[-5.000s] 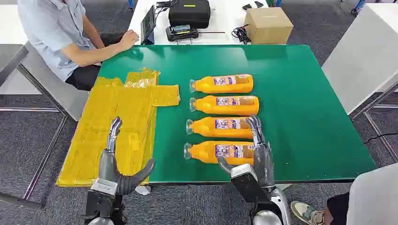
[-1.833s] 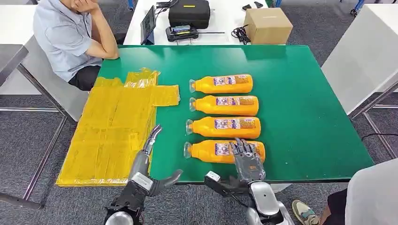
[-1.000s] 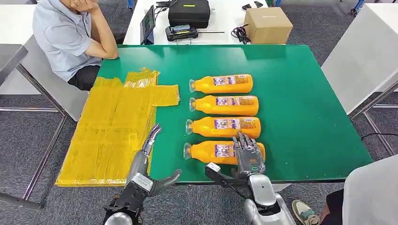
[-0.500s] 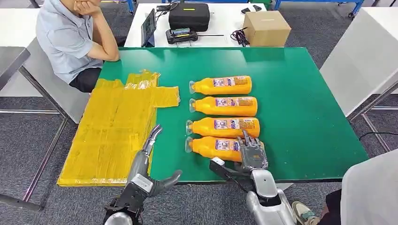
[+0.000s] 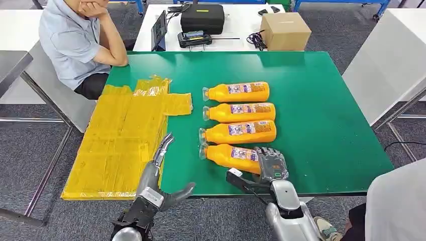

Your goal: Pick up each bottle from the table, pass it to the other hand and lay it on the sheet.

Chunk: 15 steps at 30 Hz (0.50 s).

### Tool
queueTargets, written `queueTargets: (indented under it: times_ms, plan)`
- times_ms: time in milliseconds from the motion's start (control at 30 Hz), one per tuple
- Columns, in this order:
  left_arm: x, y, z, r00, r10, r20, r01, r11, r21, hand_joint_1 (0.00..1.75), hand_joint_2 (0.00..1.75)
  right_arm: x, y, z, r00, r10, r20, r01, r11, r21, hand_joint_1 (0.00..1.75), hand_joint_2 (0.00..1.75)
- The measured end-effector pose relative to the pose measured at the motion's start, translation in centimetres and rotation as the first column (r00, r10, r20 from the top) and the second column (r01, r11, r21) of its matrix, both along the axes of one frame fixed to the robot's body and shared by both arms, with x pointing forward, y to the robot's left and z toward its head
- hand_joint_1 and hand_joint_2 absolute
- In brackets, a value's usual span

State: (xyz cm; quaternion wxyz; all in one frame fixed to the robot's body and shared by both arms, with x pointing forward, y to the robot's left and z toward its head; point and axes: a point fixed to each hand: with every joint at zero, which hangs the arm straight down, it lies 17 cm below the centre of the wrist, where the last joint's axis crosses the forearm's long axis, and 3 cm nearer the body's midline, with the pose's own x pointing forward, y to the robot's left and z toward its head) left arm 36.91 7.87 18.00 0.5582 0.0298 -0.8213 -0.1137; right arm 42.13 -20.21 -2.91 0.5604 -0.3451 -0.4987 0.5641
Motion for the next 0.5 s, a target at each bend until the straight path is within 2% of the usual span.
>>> queueTargets:
  times_ms: [133, 200, 300, 367, 500]
  plan:
    - [0.0, -0.2, 0.0, 1.000, -0.007, 0.004, 0.007, 1.000, -0.001, 0.00, 1.75, -0.4, 0.2, -0.3, 1.000, 0.007, -0.016, -0.005, 0.997, 0.075, 1.75, 1.75]
    - [0.0, -0.3, 0.0, 1.000, -0.021, 0.001, 0.021, 1.000, -0.023, 0.00, 1.75, -0.8, 0.8, -0.2, 0.999, 0.027, -0.026, -0.022, 0.981, 0.193, 1.75, 1.75]
    - [0.4, 0.0, -0.3, 0.999, -0.022, -0.029, 0.019, 0.994, -0.110, 0.00, 1.75, -1.7, 1.4, 0.7, 0.998, 0.066, -0.022, -0.051, 0.900, 0.433, 1.75, 1.75]
    - [0.7, 0.0, -0.9, 0.998, -0.026, -0.057, 0.017, 0.988, -0.151, 0.00, 1.75, -2.6, 1.9, 1.2, 0.997, 0.075, -0.027, -0.049, 0.844, 0.535, 1.75, 1.75]
    - [1.0, -0.3, -1.4, 0.997, -0.033, -0.073, 0.021, 0.987, -0.159, 0.00, 1.75, -3.7, 2.2, 1.4, 0.996, 0.084, -0.044, -0.043, 0.816, 0.576, 1.75, 1.75]
